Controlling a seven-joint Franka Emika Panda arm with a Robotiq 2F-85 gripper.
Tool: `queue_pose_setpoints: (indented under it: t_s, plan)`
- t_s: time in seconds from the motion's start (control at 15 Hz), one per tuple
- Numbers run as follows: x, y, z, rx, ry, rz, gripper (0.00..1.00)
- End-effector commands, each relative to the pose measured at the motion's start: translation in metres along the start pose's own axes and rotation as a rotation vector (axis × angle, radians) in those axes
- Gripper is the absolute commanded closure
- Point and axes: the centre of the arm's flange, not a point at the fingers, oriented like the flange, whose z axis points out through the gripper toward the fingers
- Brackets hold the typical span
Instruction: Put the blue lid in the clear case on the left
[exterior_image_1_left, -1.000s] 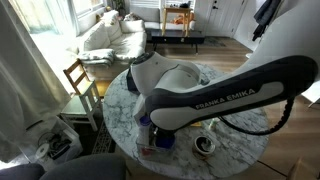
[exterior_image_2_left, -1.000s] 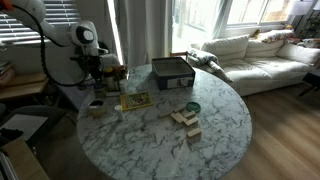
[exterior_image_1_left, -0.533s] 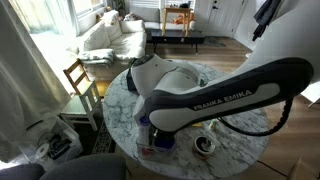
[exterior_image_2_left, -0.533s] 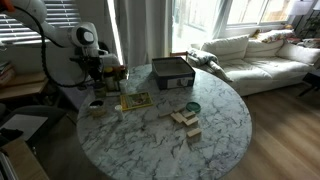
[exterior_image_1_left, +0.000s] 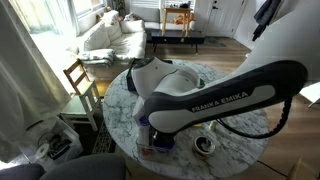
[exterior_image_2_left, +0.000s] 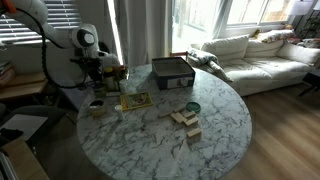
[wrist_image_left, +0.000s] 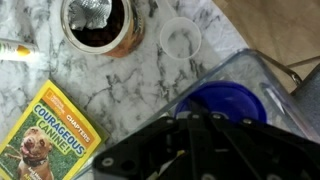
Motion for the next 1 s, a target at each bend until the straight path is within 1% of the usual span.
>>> queue_pose_setpoints:
  t_s: [0.0,0.27,0.67,0.93]
  plan:
    - [-0.002,0.002,0.018,0.034,-0.011,0.023,1.00]
    - [-0.004,0.007,0.016,0.051,0.011,0.046,1.00]
    - [-0.010,0.023,-0.010,0.069,0.064,0.053,1.00]
    - [-0.019,0.029,-0.028,0.073,0.086,0.034,1.00]
